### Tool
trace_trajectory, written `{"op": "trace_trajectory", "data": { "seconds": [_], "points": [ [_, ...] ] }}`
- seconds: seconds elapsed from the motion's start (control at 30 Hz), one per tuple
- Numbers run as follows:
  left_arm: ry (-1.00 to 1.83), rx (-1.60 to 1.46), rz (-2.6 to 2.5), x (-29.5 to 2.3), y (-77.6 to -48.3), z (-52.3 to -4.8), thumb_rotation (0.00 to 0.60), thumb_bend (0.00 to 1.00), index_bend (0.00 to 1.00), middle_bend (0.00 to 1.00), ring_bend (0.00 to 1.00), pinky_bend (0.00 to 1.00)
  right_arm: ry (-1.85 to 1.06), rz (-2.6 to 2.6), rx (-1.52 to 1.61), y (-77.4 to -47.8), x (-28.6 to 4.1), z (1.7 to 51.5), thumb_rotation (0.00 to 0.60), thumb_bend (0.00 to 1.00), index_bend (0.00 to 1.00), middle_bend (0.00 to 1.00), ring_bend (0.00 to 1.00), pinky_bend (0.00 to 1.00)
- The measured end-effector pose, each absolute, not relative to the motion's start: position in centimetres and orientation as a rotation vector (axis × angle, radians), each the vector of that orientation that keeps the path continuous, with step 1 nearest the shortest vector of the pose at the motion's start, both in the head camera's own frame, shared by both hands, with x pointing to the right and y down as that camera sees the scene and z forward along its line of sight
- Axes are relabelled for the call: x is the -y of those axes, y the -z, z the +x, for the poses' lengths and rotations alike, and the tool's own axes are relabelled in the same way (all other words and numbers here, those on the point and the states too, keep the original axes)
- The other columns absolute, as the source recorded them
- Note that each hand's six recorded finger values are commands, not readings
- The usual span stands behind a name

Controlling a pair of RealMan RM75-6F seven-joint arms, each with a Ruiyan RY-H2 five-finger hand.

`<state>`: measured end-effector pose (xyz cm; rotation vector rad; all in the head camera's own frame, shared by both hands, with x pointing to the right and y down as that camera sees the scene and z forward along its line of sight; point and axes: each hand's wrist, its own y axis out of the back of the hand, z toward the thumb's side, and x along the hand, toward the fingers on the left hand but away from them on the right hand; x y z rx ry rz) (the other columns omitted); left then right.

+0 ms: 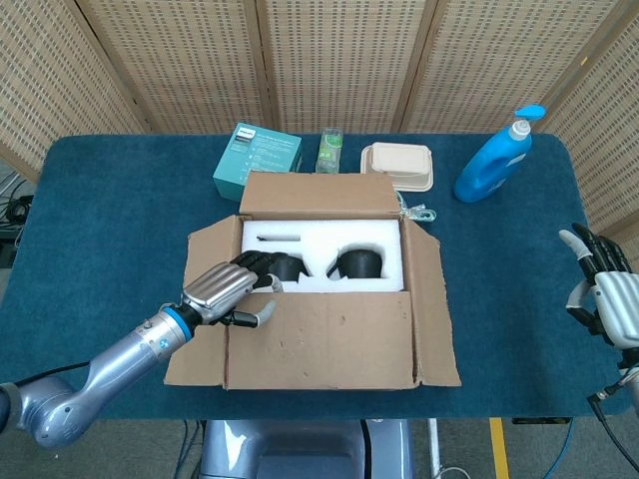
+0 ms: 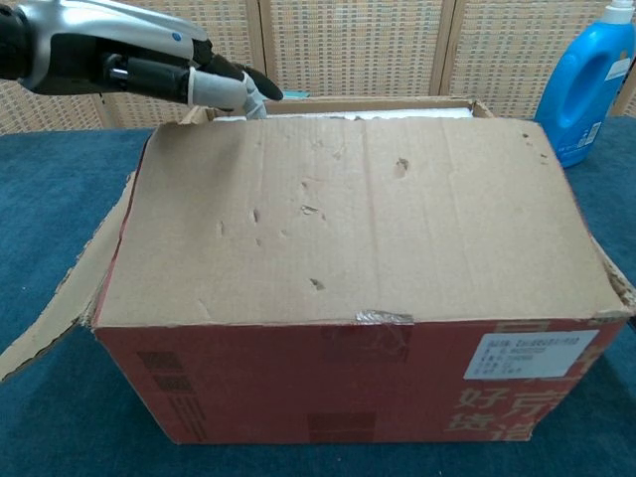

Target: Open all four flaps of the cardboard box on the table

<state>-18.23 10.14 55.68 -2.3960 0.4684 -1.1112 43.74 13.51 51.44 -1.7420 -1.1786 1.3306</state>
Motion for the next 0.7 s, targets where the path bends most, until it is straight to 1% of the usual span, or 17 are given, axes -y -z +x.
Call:
{"op": "trace_trajectory", "data": {
  "seconds": [0.43, 0.7],
  "points": [
    [0.998, -0.534, -2.569, -10.5, -51.0, -18.7, 0.167, 0.54, 0.36, 0.0, 0.0, 0.0, -1.324, -1.741, 1.165, -51.3, -13.3, 43.1, 0.6, 1.0, 0.01, 0.01, 0.0, 0.0],
    [0.9, -0.519, -2.662, -11.4, -48.3, -18.9, 0.165, 0.54, 0.36, 0.0, 0.0, 0.0, -1.321, -1.738, 1.158, -51.1, -13.2, 42.7, 0.6, 1.0, 0.01, 0.01, 0.0, 0.0]
  ]
}}
